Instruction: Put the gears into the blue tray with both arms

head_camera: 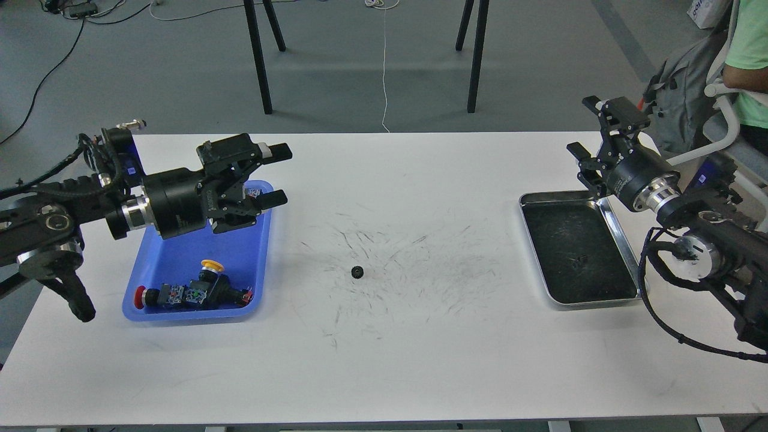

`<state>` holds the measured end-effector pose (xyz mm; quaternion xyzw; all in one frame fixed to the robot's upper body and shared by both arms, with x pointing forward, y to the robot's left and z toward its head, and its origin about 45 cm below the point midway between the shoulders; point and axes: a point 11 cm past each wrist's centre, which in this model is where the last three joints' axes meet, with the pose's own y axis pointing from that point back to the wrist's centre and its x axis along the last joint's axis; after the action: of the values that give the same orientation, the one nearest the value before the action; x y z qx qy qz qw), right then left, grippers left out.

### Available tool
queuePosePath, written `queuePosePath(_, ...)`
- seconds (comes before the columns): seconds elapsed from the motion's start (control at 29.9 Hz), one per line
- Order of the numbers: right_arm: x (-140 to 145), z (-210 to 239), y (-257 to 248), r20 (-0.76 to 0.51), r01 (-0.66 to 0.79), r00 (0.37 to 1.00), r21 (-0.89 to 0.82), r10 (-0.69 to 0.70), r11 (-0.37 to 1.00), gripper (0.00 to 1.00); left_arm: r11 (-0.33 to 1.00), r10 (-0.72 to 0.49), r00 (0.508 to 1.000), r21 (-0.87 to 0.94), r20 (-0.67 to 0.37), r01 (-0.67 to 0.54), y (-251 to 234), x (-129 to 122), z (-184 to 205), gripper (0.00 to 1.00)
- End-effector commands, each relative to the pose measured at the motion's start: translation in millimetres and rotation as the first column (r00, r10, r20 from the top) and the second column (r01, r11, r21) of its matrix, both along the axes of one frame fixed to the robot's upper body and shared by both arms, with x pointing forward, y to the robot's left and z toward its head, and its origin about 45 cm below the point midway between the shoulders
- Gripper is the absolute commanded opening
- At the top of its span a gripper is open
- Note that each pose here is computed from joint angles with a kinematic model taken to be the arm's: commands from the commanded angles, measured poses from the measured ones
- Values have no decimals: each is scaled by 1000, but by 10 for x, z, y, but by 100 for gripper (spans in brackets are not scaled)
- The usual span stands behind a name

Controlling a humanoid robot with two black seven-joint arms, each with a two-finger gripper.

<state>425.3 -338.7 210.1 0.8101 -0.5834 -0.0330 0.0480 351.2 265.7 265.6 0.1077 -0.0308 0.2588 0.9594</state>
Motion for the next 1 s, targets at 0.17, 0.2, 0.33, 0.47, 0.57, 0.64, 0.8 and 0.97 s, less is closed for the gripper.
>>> queuePosePath(0.17,-23,-41,-27,-7,10,1000,-1,-10,1000,93,1000,-19,1000,-14,18,19,-84,-8,89,100)
queuePosePath(0.2,-33,-58,-29,-11,10,1000,-2,-10,1000,93,1000,-21,999,-15,25,22,-106,-14,102,100)
queuePosePath(0.33,-52,-88,-42,-19,11,1000,-6,-12,1000,93,998,-38,996,-43,84,42,-154,34,375,100)
queuePosePath(0.47,-66,-109,-39,-23,12,1000,-1,-12,1000,93,997,-17,992,-74,128,27,-138,117,524,100)
queuePosePath(0.57,-75,-124,-47,-26,14,1000,-2,-14,1000,93,997,-14,993,-76,115,23,-316,101,354,100)
queuePosePath(0.64,-91,-147,-47,-31,16,999,-2,-16,1000,93,998,-12,996,-68,87,18,-432,50,166,100)
queuePosePath(0.8,-114,-181,-73,-38,23,999,-4,-23,1000,93,985,-71,995,162,74,58,-577,-35,-220,100)
queuePosePath(0.97,-99,-164,-101,-31,42,999,-4,-42,999,93,935,-142,970,348,199,65,-788,-66,-461,100)
